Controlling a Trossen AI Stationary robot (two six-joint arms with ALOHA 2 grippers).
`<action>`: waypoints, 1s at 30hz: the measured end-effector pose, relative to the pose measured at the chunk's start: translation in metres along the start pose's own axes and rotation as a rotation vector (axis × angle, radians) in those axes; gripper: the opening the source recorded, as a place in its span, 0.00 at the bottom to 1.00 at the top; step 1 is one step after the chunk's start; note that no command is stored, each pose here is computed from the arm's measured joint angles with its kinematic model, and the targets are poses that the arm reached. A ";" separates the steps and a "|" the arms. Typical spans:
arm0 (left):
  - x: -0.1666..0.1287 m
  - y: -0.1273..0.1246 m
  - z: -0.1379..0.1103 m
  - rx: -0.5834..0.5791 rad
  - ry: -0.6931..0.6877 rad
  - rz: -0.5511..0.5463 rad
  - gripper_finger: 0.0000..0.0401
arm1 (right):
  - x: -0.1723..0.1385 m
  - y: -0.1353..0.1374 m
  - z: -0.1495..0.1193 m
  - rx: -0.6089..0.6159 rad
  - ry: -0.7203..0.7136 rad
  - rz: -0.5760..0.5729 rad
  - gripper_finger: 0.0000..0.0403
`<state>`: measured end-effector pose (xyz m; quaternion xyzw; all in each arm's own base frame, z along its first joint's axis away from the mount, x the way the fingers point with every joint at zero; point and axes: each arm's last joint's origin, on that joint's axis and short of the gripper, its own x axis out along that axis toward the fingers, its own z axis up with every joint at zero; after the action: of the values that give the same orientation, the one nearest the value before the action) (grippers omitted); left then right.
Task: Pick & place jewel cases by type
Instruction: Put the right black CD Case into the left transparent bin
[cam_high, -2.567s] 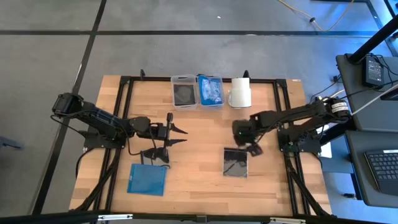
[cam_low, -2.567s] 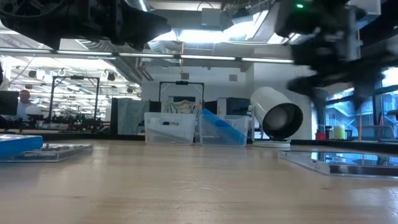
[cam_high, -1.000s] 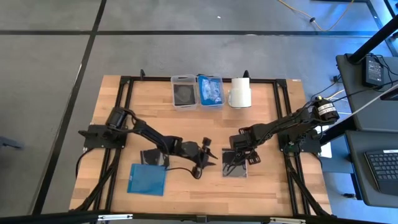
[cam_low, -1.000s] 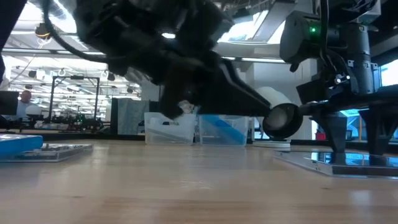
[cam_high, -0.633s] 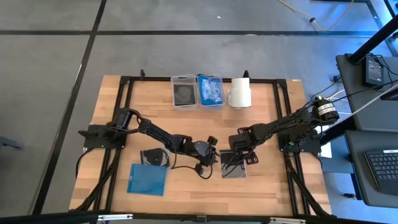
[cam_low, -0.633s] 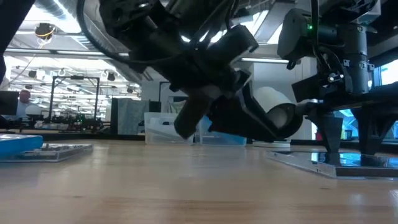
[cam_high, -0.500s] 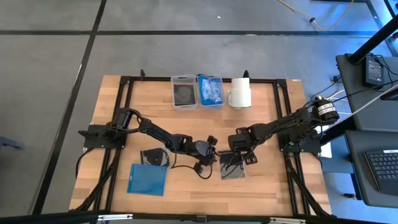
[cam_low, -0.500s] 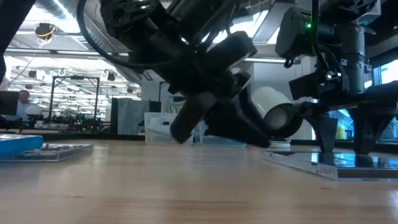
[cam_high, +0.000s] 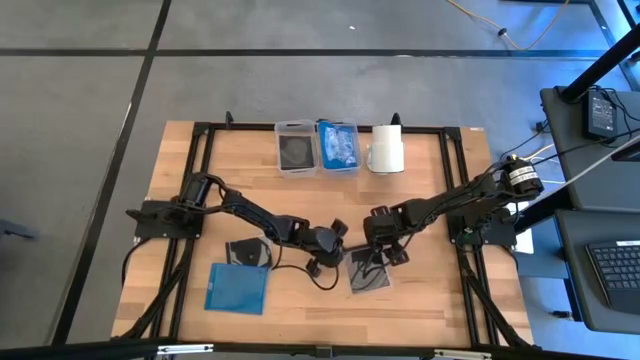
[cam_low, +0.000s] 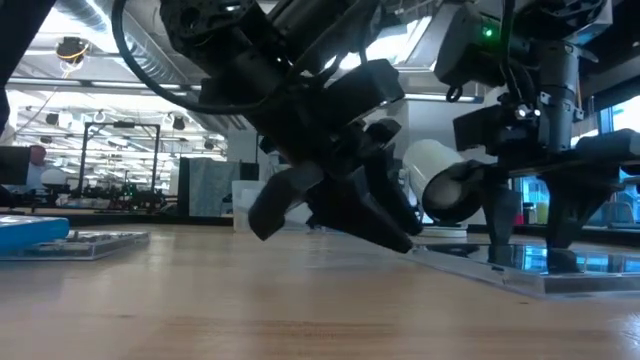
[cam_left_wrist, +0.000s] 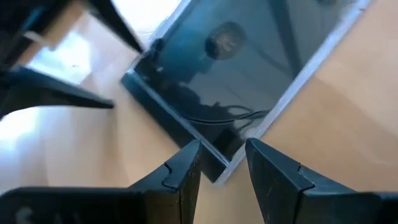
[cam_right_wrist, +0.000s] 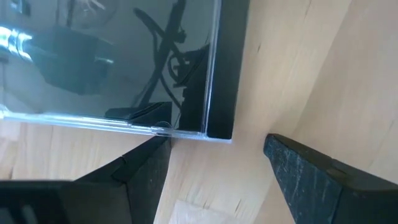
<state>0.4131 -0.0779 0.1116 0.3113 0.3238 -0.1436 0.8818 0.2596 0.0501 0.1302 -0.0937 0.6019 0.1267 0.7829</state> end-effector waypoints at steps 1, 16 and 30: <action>0.000 -0.001 0.000 -0.005 -0.005 -0.019 0.32 | 0.000 -0.001 0.001 0.003 -0.008 -0.002 0.68; -0.002 -0.007 -0.012 -0.131 0.116 -0.121 0.32 | -0.013 -0.023 -0.004 0.247 -0.006 -0.113 0.68; -0.005 -0.007 -0.017 -0.459 0.230 -0.040 0.32 | -0.073 -0.005 -0.021 0.382 -0.104 -0.109 0.68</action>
<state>0.3979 -0.0718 0.1014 0.1108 0.4521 -0.0474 0.8838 0.2244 0.0331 0.1953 0.0306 0.5678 -0.0278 0.8221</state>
